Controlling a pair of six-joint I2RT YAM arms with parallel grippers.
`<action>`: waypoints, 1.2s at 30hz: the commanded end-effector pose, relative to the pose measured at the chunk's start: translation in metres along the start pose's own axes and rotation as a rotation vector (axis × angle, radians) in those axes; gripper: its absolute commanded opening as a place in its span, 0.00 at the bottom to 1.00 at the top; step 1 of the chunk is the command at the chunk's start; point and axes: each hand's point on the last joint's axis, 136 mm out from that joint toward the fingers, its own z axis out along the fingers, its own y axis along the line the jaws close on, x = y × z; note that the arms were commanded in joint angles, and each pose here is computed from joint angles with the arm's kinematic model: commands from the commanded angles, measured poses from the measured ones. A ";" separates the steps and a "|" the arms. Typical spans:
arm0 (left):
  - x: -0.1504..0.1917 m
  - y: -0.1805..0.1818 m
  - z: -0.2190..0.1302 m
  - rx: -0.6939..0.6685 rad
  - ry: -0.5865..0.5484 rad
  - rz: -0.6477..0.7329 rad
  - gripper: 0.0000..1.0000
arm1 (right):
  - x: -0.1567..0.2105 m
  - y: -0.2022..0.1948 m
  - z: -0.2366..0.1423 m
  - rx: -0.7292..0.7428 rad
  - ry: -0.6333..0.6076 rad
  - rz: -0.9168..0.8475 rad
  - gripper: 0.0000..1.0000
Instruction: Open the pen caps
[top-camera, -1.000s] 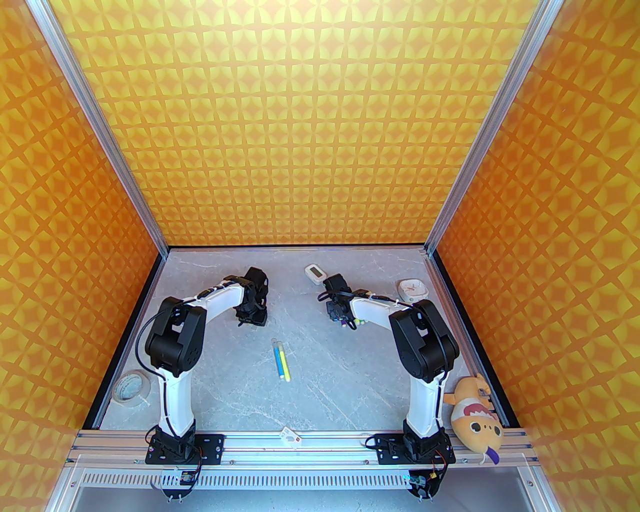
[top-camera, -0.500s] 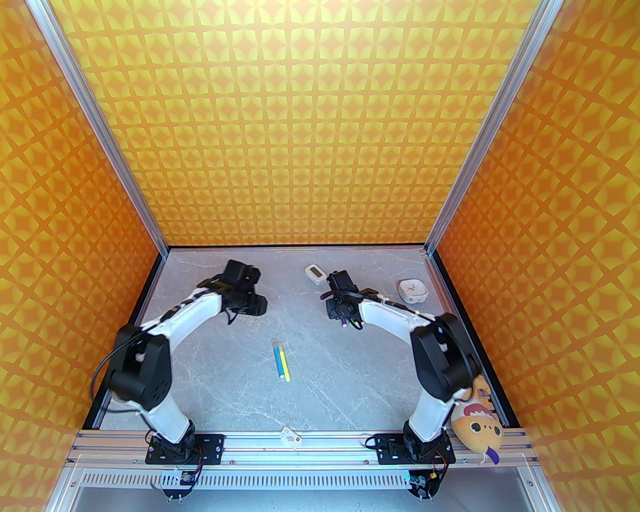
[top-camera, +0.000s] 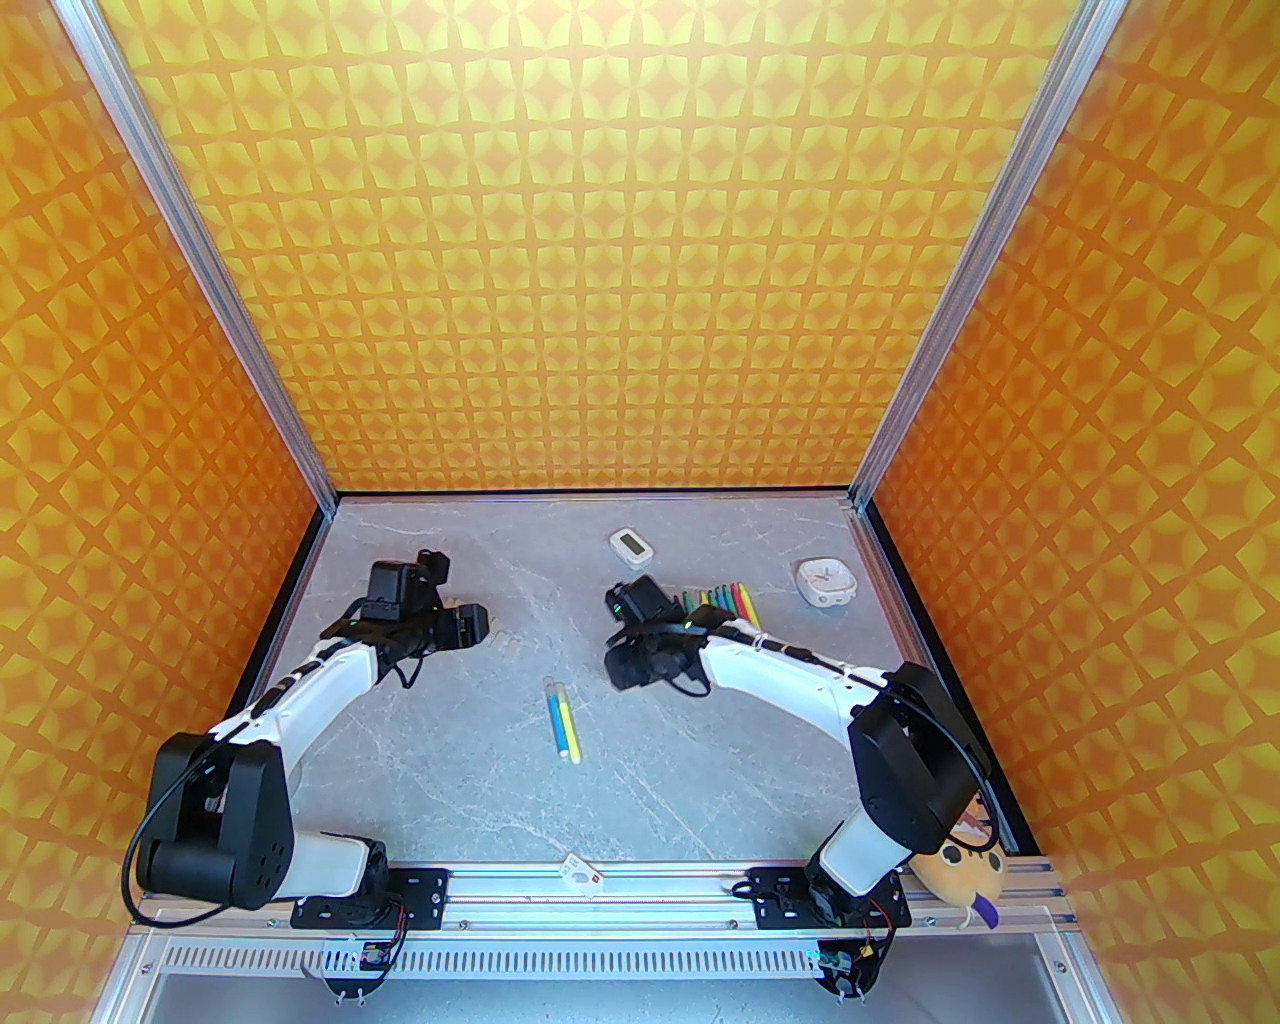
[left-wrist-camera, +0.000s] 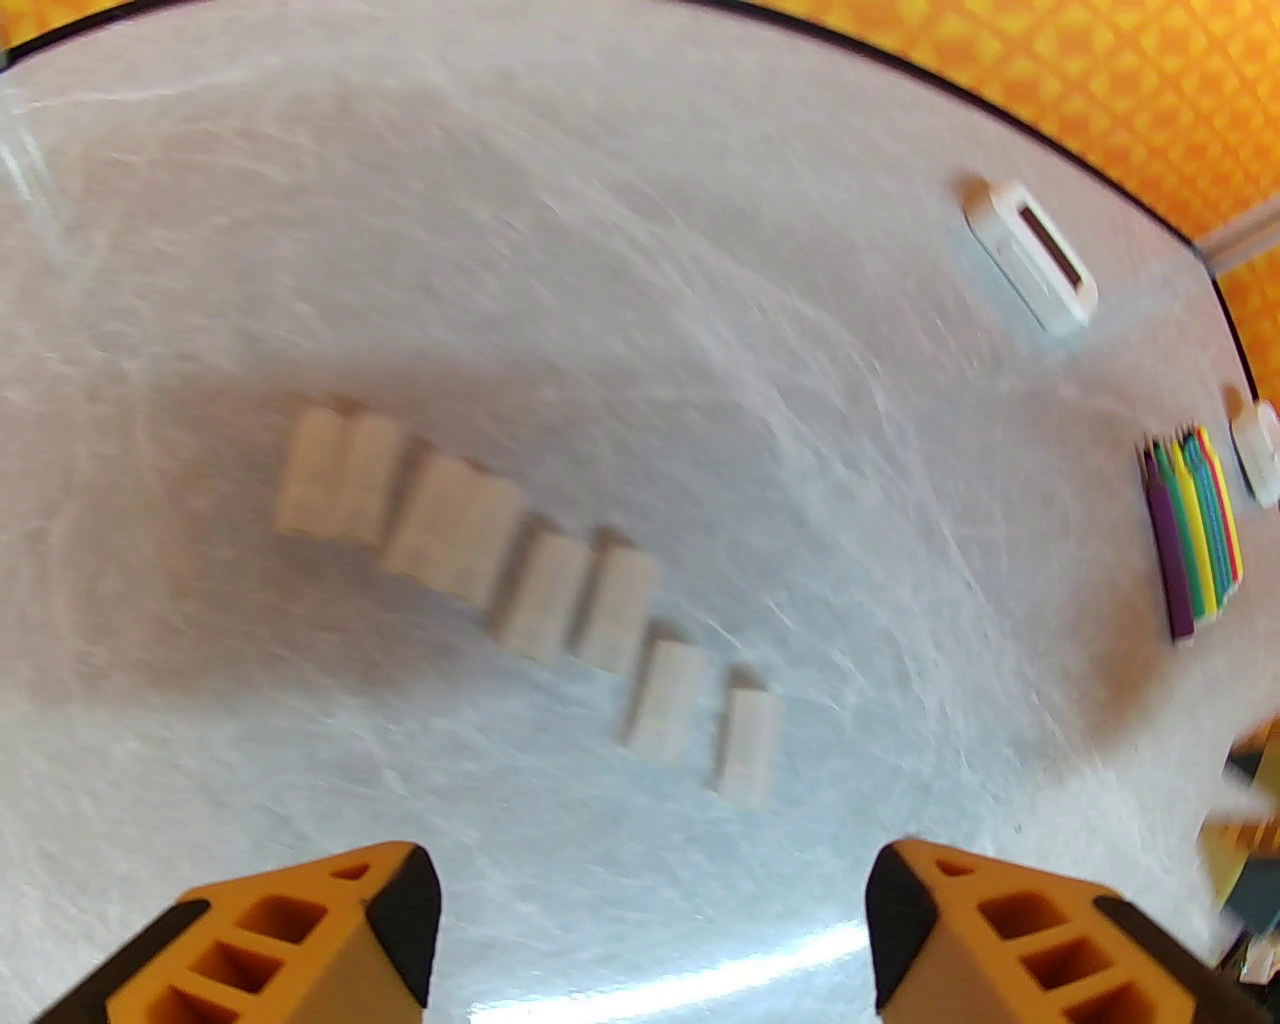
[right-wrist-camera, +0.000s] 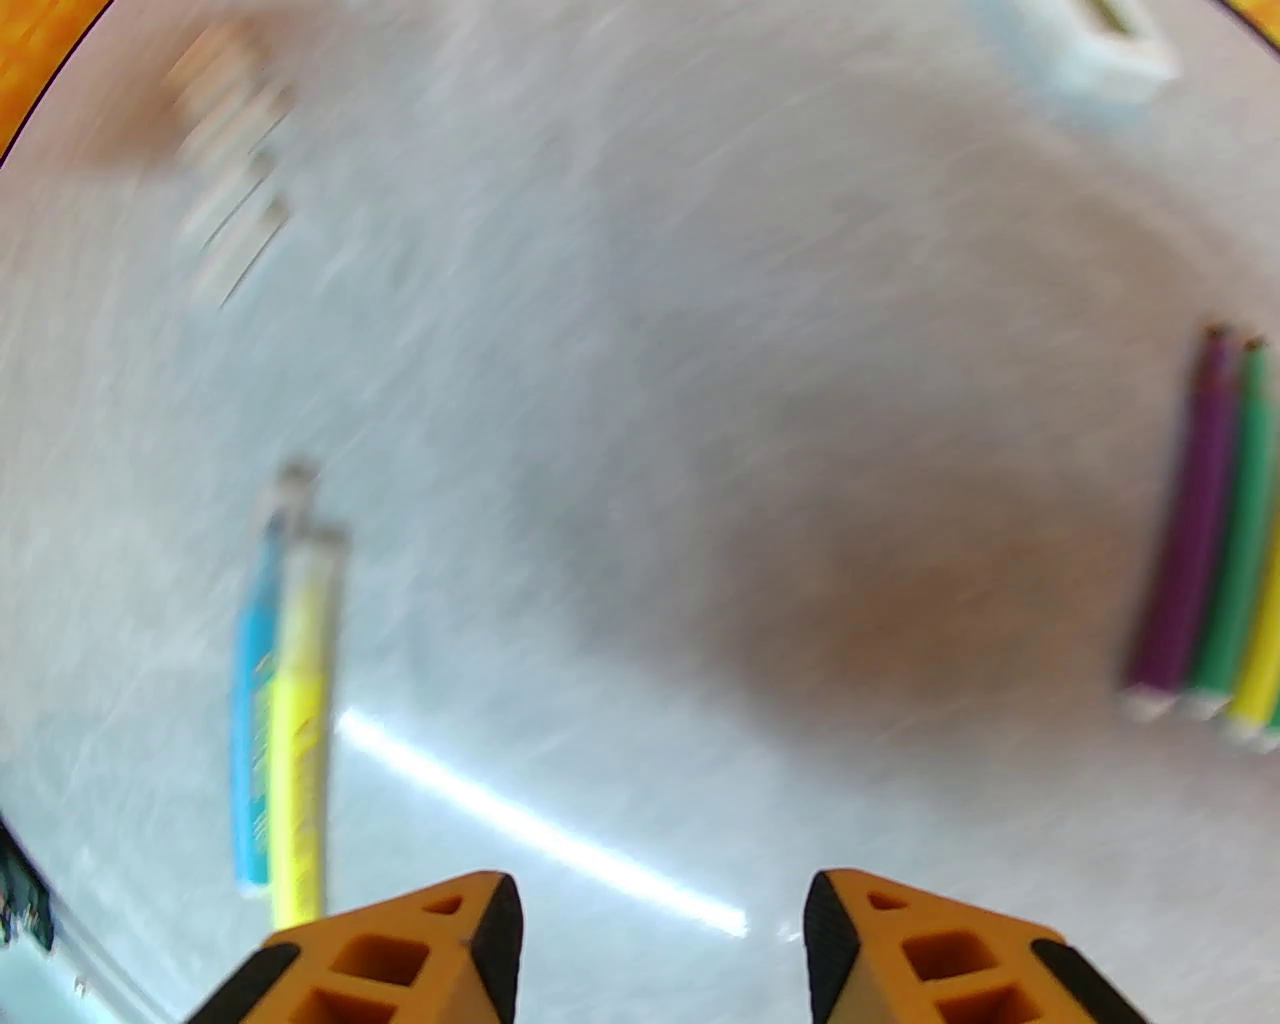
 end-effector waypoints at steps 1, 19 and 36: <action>-0.005 0.003 -0.005 0.018 -0.056 -0.018 0.75 | 0.015 0.017 0.009 -0.043 0.070 0.028 0.51; 0.004 0.031 -0.013 -0.040 -0.110 -0.051 0.85 | 0.028 0.080 0.044 -0.094 0.183 0.009 0.50; 0.002 0.031 -0.016 -0.038 -0.127 -0.042 0.86 | 0.039 0.075 0.068 0.043 0.268 -0.015 0.38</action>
